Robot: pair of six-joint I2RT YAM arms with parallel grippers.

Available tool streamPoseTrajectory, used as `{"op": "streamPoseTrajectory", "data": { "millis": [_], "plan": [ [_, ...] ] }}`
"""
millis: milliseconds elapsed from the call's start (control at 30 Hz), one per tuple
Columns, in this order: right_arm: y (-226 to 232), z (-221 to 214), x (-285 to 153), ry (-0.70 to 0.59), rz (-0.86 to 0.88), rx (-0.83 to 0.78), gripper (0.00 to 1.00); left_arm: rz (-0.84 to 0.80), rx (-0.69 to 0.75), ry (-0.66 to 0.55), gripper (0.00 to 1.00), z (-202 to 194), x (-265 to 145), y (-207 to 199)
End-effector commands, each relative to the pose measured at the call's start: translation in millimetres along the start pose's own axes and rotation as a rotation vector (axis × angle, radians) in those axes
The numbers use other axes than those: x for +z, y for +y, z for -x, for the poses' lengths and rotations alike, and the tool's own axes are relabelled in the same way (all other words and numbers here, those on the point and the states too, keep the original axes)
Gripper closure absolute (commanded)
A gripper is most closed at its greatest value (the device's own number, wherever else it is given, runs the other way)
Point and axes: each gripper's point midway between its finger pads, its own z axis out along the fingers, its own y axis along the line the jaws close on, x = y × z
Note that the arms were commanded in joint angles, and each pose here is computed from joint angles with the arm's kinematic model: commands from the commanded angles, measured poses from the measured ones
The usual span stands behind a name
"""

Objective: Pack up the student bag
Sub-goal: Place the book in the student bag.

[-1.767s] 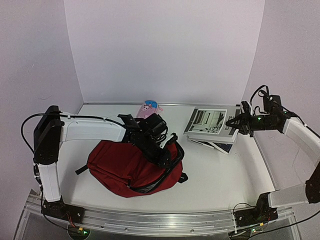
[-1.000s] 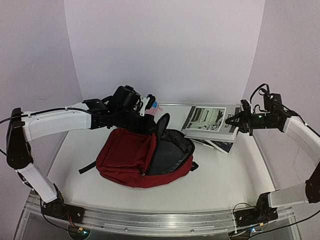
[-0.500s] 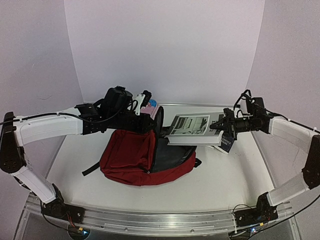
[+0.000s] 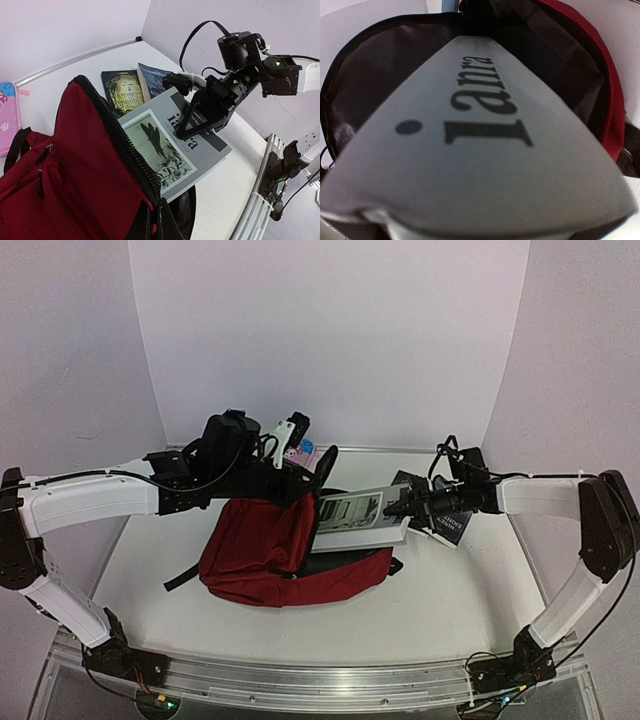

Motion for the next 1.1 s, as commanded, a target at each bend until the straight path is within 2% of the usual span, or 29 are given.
{"op": "streamPoseTrajectory", "data": {
  "millis": [0, 400, 667, 967, 1067],
  "plan": [
    [38, 16, 23, -0.03, 0.112, -0.086, 1.0, -0.086, 0.107, -0.181, 1.0, 50, -24, -27],
    [75, 12, 92, 0.026, 0.289, -0.085, 1.0, -0.079, 0.12, -0.169, 1.0, 47, -17, -24],
    [65, 2, 147, 0.057, 0.281, -0.091, 1.0, -0.062, 0.068, -0.227, 1.0, 59, -27, -19],
    [55, 2, 187, 0.039, 0.269, -0.105, 0.87, -0.077, -0.082, -0.233, 1.0, 47, -27, 1],
    [45, 7, 194, 0.028, 0.253, -0.099, 0.74, -0.075, -0.147, -0.24, 1.0, 43, -27, 10]
  ]
}}
